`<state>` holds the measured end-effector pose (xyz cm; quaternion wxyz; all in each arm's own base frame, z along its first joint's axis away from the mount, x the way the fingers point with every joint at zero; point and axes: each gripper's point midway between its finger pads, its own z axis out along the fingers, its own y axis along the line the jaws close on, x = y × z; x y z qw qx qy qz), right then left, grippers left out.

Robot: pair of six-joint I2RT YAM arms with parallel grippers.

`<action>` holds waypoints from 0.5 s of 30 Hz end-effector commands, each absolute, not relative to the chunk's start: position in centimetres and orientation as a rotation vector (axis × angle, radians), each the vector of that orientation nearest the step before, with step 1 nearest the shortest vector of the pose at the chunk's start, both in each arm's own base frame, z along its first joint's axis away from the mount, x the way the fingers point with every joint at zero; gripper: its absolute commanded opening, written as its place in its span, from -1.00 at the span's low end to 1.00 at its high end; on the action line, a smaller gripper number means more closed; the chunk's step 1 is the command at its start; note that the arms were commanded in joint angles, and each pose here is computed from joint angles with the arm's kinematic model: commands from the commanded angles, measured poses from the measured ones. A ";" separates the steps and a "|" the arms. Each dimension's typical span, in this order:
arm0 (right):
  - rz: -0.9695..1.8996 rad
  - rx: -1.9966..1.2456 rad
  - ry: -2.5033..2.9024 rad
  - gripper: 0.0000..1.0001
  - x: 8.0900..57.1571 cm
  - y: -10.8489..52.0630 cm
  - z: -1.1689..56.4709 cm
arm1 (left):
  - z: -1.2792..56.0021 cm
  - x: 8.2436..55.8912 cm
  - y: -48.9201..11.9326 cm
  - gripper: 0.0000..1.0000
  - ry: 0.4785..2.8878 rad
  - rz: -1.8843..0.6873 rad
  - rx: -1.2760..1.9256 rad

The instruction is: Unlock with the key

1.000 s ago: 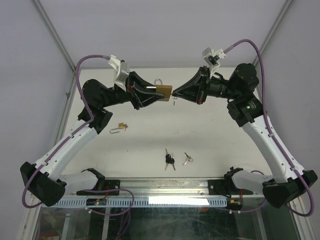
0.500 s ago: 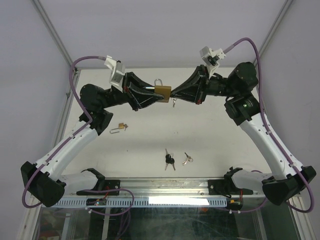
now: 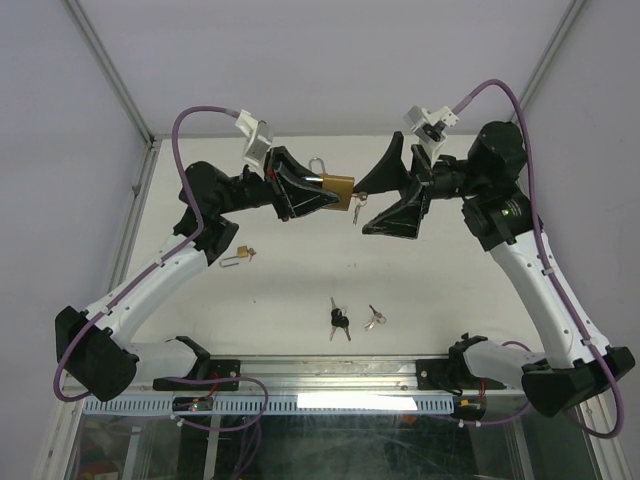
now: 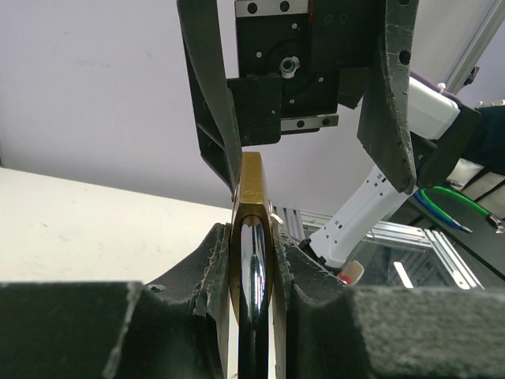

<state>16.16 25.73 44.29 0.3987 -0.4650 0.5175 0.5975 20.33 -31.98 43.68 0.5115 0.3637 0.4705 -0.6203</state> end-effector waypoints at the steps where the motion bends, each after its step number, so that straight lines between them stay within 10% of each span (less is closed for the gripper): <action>1: 1.346 -1.078 1.277 0.99 16.9 25.1 46.5 | 47.5 18.8 -31.2 -1.00 0.995 -1.461 0.911; 6: 1.304 -0.829 1.316 0.54 19.3 24.8 47.1 | 47.7 18.7 -31.1 -1.00 0.986 -1.457 0.909; 12: 1.347 -0.881 1.401 0.66 18.8 25.1 44.4 | 48.1 18.4 -31.0 -1.00 0.963 -1.459 0.914; 15: 1.365 -0.924 1.408 0.27 18.2 25.1 43.7 | 48.4 18.3 -30.9 -1.00 0.957 -1.458 0.915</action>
